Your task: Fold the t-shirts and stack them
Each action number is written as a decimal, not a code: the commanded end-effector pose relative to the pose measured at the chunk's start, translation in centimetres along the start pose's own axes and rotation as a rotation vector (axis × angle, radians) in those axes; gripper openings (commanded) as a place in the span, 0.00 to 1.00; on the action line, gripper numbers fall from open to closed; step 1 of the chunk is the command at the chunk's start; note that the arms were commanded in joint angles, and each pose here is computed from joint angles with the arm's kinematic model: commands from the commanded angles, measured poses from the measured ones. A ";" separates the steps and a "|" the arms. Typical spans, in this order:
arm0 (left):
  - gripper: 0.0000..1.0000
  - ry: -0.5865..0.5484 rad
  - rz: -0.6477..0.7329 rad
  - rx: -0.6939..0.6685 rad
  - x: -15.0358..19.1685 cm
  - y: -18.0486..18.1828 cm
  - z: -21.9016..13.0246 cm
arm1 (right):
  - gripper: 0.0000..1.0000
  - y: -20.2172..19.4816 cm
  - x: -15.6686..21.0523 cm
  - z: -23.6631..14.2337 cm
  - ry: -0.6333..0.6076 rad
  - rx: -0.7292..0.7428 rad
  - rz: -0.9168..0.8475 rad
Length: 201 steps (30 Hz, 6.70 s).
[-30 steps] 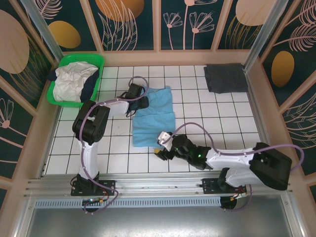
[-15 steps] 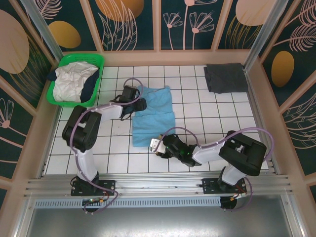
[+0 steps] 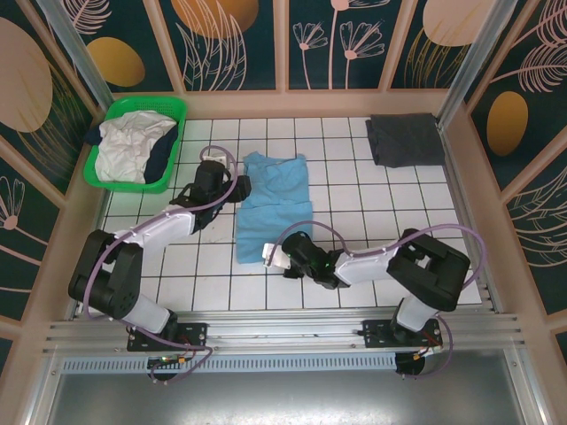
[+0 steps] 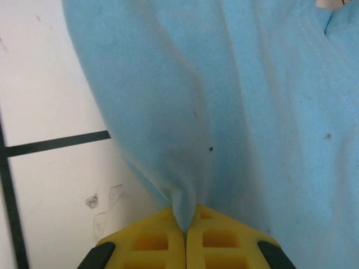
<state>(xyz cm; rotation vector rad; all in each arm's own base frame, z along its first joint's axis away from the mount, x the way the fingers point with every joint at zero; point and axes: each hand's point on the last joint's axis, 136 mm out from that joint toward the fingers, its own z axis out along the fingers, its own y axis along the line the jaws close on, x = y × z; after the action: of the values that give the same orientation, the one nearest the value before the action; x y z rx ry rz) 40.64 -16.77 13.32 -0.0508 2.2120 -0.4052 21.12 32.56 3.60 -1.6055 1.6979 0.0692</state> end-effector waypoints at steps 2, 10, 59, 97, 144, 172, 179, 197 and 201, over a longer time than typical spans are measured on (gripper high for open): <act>0.71 -0.052 0.029 0.056 -1.6 -1.0 0.4 | 0.03 0.4 -2.8 -3.3 -0.045 -0.116 0.091; 0.69 -0.033 0.017 0.092 -0.1 -1.2 0.5 | 0.00 -2.0 -6.5 -7.5 -0.081 -0.132 0.178; 0.78 -0.050 0.080 -0.141 -1.4 3.2 0.0 | 0.32 -25.7 -2.7 6.3 0.016 -0.348 0.308; 0.62 0.261 -0.021 0.453 1.3 -7.9 18.1 | 0.49 -14.8 6.0 -0.7 -0.061 0.030 1.089; 0.61 0.169 -0.130 0.186 5.7 -2.1 8.4 | 0.75 -16.6 9.6 -1.9 -0.086 0.023 1.536; 0.65 0.152 -0.094 0.097 5.5 0.1 5.8 | 0.27 -12.2 6.0 5.7 0.211 -0.042 1.371; 0.68 0.067 -0.083 0.050 3.2 1.4 2.5 | 0.07 -17.9 7.2 2.4 0.156 0.094 1.256; 0.74 -0.024 -0.038 -0.044 0.7 3.8 -1.4 | 0.00 -30.1 16.3 -0.4 0.208 0.214 1.155; 0.75 -0.032 -0.030 -0.058 0.5 4.1 -1.7 | 0.00 -30.9 17.3 -0.3 0.247 0.247 1.180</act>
<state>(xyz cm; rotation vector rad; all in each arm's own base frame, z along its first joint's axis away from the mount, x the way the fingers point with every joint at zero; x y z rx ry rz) 39.83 -13.39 12.73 -0.1273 2.1872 -0.4042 49.76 12.09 8.16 -0.2693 2.4683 0.2426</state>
